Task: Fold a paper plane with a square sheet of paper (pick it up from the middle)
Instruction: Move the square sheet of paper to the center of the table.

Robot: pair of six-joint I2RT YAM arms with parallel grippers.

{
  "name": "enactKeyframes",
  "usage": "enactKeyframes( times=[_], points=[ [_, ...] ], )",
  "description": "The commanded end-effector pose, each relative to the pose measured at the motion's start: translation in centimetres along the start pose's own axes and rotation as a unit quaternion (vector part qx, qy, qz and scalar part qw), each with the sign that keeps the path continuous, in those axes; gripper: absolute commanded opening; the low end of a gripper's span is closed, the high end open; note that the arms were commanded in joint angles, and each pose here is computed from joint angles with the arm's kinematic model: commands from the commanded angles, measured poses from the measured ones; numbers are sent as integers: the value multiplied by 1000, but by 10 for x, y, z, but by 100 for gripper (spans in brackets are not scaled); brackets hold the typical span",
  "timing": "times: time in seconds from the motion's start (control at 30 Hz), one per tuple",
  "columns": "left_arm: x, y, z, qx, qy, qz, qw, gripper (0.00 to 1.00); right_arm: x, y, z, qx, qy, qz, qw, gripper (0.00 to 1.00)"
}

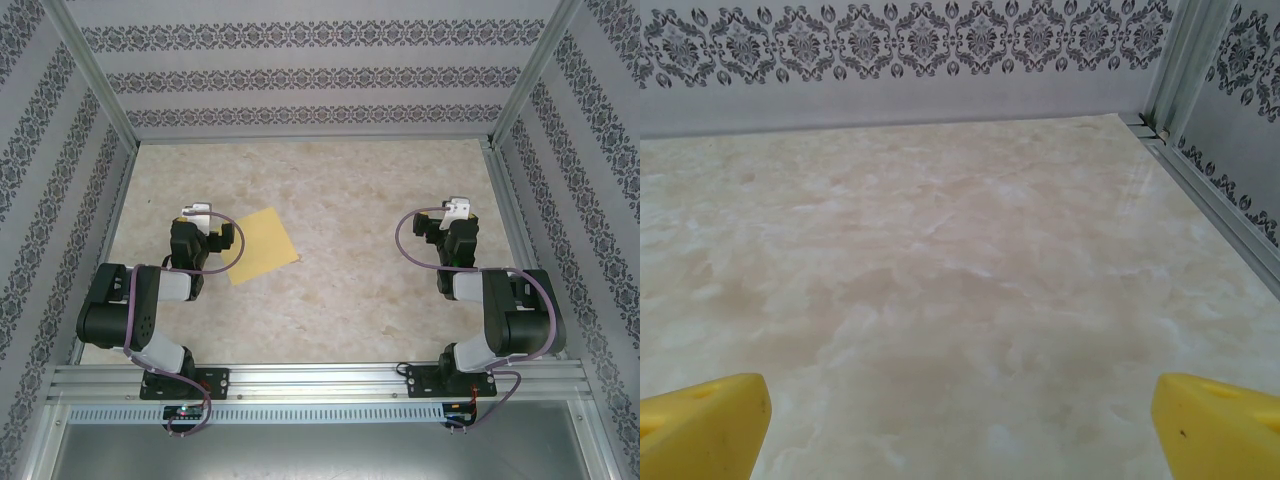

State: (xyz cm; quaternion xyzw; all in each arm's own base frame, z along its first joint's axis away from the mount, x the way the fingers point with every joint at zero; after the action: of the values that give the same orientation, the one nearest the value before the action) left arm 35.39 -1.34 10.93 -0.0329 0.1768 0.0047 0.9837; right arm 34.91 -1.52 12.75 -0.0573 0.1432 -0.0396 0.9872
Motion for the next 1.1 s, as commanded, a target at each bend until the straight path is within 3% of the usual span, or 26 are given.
enactKeyframes(
  times=[0.0, 0.33, 0.5, 0.63, 0.77, 0.93, 1.07],
  points=[
    [2, -6, 10, 7, -19, -15, 1000, 100, 1, -1, 12, 6, -22, 3, 1000, 98],
    [-23, 16, 54, -43, -24, 85, 995, 100, -16, 20, 50, -60, 6, -53, 997, 98],
    [-41, 20, 71, -122, 13, 114, 986, 100, -28, 39, 75, -12, 61, -47, 997, 98],
    [-57, 13, 84, -167, 48, 95, 980, 100, -41, 58, 95, 74, 117, -35, 990, 98],
    [-70, 2, 96, -214, 83, 63, 971, 100, -42, 112, 93, 59, 207, 96, 972, 98],
    [-67, -10, 101, -227, 166, 44, 958, 100, -38, 190, 85, -23, 238, 159, 958, 98],
    [-64, -12, 105, -237, 165, 40, 957, 100, -35, 253, 80, -73, 231, 178, 954, 98]
  ],
)
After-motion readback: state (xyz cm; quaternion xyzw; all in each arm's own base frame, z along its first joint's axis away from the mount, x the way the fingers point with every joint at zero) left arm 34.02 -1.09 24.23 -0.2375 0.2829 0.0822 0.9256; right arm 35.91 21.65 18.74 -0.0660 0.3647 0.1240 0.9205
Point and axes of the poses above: each hand's point on the last joint's axis, 136 mm out from that joint toward the fingers, its own x axis out along the fingers, its own y axis along the line the jaws close on, z = x × y, the point moved 5 cm from there along -x, back along the fingers, and after that the axes turned 6 degrees about -x, right-handed, at the moved point
